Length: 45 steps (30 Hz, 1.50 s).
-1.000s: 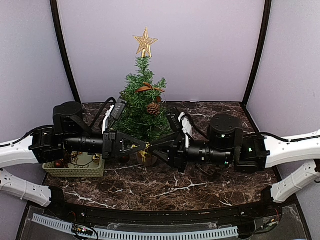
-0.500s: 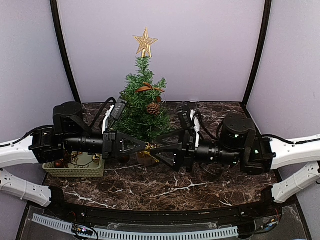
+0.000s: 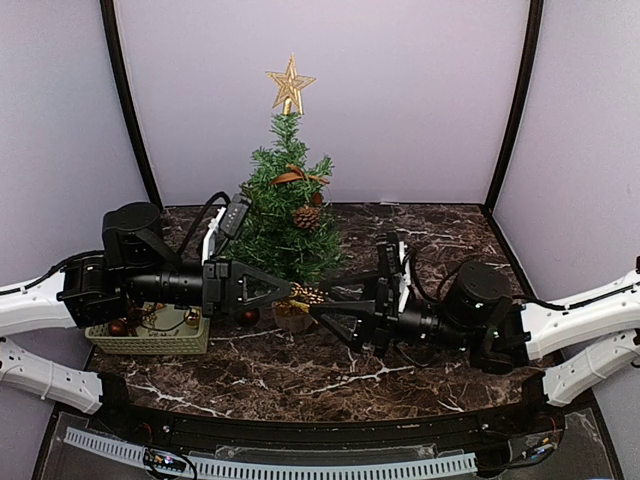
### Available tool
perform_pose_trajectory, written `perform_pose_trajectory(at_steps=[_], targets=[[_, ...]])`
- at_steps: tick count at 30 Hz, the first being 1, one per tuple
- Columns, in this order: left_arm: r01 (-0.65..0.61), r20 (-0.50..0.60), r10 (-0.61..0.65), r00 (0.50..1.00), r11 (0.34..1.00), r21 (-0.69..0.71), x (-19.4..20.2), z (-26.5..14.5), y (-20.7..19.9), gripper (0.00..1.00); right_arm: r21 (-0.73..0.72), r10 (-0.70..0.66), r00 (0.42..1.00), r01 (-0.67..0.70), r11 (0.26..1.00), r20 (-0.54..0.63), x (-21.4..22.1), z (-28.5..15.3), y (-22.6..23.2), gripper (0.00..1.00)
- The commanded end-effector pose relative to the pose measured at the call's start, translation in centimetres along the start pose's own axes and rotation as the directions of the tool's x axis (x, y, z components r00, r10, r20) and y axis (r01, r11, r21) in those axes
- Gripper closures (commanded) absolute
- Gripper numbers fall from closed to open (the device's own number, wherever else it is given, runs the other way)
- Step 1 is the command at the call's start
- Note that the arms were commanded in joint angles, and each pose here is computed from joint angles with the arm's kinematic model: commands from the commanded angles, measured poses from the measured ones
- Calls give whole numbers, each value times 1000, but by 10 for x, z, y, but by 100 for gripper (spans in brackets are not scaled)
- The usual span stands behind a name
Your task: Decorate the small christmas tree
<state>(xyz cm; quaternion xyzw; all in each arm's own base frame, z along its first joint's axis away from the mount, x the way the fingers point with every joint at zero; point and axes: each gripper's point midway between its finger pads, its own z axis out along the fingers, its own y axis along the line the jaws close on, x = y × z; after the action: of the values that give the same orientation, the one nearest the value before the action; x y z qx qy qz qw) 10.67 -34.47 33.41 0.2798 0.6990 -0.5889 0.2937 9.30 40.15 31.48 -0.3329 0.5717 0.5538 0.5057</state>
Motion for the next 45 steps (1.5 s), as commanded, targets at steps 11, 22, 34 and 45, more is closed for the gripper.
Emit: perform_pose_trajectory(at_steps=[11, 22, 34, 45], targets=[[-8, 16, 7, 1000, 998, 64, -4, -2, -14, 100, -107, -29, 987, 47, 993, 160, -39, 22, 25, 64], [-13, 15, 12, 1000, 997, 70, -3, -3, -15, 100, -141, -4, 990, 24, 990, 140, -40, 28, 27, 88], [-21, 27, 20, 999, 998, 60, -4, -6, -14, 100, -146, 41, 995, -28, 989, 89, -31, 30, 21, 92], [-20, 23, 18, 1000, 998, 54, -2, -7, -13, 100, -143, 61, 996, -52, 988, 59, -25, 29, 18, 95]])
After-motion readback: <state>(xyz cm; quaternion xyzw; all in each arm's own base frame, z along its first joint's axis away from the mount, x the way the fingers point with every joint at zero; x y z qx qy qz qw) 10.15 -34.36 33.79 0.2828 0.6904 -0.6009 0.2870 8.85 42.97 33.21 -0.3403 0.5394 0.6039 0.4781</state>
